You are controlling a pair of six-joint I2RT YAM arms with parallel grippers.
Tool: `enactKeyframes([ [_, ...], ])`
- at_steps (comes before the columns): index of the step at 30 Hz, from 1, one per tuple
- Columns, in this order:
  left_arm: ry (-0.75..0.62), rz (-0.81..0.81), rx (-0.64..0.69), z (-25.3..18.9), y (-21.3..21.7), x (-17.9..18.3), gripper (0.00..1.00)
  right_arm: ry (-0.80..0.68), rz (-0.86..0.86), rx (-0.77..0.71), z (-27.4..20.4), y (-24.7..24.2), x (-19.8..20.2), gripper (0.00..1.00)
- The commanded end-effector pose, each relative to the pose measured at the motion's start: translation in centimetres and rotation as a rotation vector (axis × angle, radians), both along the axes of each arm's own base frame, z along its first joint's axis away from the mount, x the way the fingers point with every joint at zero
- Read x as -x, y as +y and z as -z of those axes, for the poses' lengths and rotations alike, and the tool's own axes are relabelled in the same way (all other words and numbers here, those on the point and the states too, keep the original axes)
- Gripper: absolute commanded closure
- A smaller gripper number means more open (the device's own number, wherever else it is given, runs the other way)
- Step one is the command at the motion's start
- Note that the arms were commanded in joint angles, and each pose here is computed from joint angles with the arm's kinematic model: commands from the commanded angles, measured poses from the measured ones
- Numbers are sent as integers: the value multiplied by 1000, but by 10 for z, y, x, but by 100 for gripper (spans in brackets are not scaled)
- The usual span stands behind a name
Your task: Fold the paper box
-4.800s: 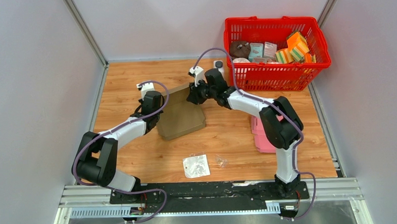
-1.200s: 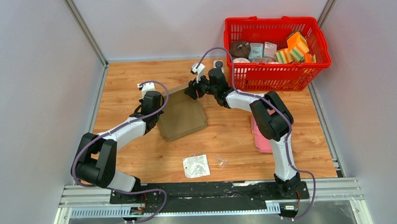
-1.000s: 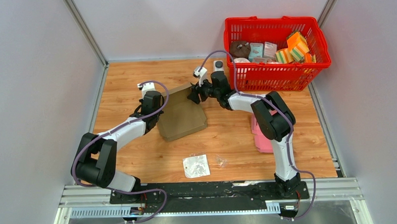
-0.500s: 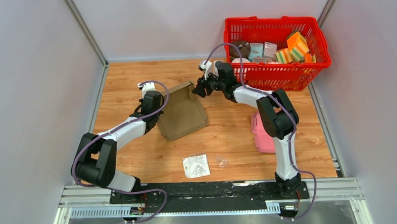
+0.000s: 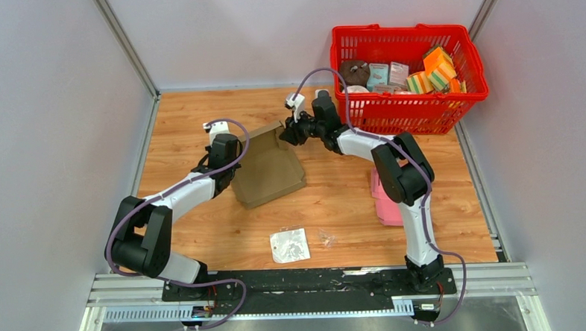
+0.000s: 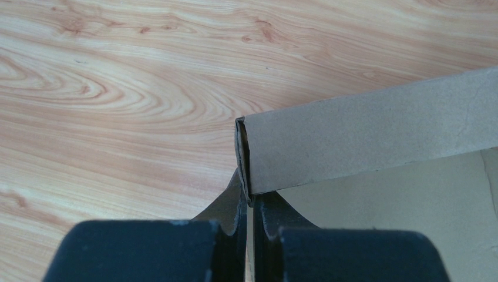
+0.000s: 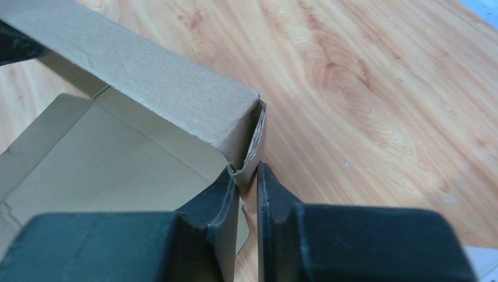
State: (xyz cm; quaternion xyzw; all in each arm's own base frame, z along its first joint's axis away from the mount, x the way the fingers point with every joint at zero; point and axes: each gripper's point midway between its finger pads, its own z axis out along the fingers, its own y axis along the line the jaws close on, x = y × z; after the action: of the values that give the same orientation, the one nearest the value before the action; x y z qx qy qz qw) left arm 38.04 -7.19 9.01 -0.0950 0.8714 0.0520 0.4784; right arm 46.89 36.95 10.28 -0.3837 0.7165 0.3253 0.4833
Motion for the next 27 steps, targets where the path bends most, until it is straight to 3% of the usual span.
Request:
enactKeyframes([
  [1, 31, 30, 0, 2, -5, 3, 100, -111, 84, -17, -22, 17, -12, 88],
  [5, 28, 26, 13, 2, -6, 3, 100, -111, 269, 6, -16, 20, -21, 100],
  [7, 22, 15, 28, 1, -7, 3, 100, -142, 488, 32, -18, 5, -34, 100],
  [12, 18, -12, 75, 2, -10, 3, 100, -182, 792, 140, -16, -12, -37, 100],
  [14, 42, -19, 80, 5, -10, 7, 100, -157, 922, 116, -18, -26, -44, 100],
  [19, 71, -51, 105, 3, -10, 10, 100, -194, 1019, 163, -18, -38, -40, 100],
  [24, 73, -54, 136, 2, -14, 9, 100, -205, 884, 165, -16, -17, -33, 98],
  [27, 80, -65, 123, 4, -12, 9, 100, -152, 821, 161, -17, -19, -23, 73],
])
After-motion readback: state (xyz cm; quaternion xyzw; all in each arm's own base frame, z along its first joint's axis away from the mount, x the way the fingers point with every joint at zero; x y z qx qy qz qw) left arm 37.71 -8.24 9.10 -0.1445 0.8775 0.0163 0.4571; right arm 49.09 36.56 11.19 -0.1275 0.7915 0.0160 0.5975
